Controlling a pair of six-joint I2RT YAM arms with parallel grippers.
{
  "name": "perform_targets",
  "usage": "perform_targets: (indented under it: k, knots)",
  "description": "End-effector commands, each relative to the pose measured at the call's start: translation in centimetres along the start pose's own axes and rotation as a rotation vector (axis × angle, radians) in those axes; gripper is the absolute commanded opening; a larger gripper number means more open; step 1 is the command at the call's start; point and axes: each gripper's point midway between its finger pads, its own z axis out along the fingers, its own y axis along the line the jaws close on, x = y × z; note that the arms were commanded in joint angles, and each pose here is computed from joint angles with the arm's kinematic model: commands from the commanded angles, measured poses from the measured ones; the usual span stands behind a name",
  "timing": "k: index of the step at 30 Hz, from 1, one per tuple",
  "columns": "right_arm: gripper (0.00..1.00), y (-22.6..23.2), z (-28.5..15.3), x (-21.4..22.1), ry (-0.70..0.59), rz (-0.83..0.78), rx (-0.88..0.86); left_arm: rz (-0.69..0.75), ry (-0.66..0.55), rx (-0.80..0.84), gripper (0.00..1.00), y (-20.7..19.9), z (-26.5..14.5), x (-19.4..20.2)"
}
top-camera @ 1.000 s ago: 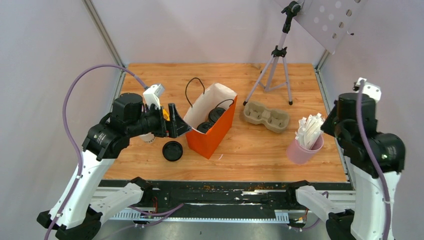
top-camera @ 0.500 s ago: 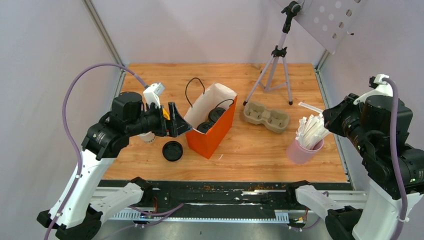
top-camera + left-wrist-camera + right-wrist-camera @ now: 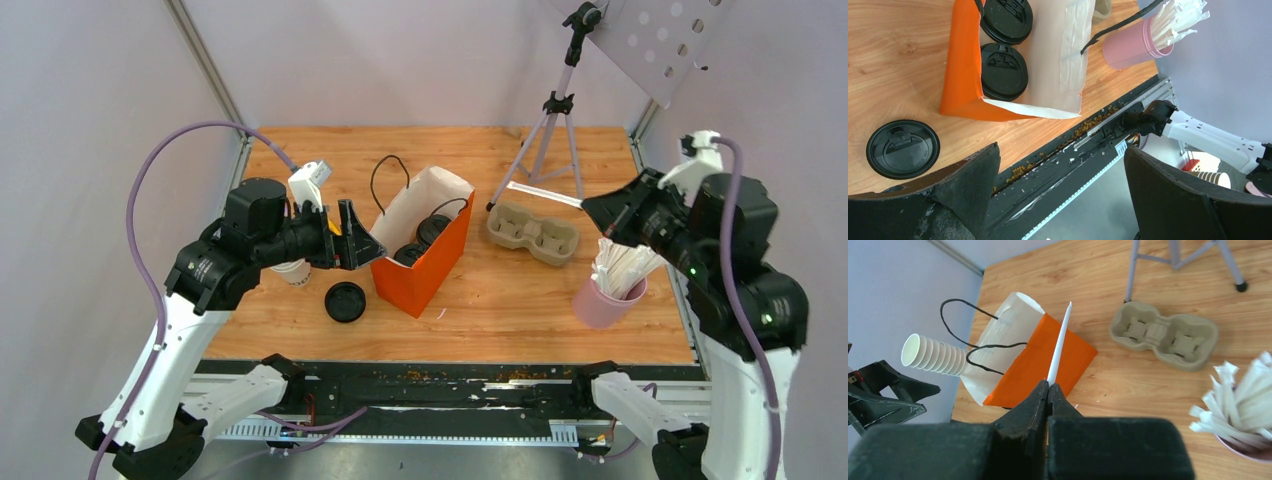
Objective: Pack the takeout coffee
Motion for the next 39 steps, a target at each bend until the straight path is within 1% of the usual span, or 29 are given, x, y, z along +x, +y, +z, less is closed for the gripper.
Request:
perform_targets:
  k: [1,4,8,15,22,26,29,32,35,39]
  knots:
    - [0.0,3.9,3.2,-1.7,0.002,0.007,-0.198,0.012,-0.027,0.029,1.0,-1.0,-0.7,-0.8]
    - [0.0,4.6,4.8,-2.6,-0.013,-0.018,-0.226,0.012,-0.03,0.023,1.0,-0.9,-0.7,-0.8]
    - [0.0,6.3,6.8,-2.7,0.034,-0.036,-0.271,0.016,-0.037,0.022,1.0,-1.0,-0.9,-1.0]
    - [0.02,9.3,8.5,0.3,0.136,-0.071,-0.33,0.03,-0.06,0.013,1.0,-1.1,-1.4,-1.5]
    - [0.07,11.4,10.8,3.5,0.224,-0.094,-0.327,0.025,-0.055,0.018,1.0,-1.1,-1.5,-1.1]
    - [0.18,13.8,12.1,5.1,0.265,-0.111,-0.37,0.027,-0.054,0.024,1.0,-1.2,-1.6,-1.0]
    - [0.24,14.8,12.8,6.0,0.312,-0.118,-0.394,0.029,-0.056,0.025,1.0,-1.2,-1.7,-1.1]
    - [0.32,14.1,12.9,6.3,0.329,-0.13,-0.354,0.03,-0.057,0.024,1.0,-1.2,-1.7,-1.1]
    - [0.4,13.3,12.4,5.8,0.3,-0.145,-0.321,0.03,-0.057,0.022,1.0,-1.1,-1.6,-1.0]
    - [0.42,11.5,11.5,4.8,0.251,-0.16,-0.246,0.027,-0.054,0.022,1.0,-1.0,-1.4,-1.0]
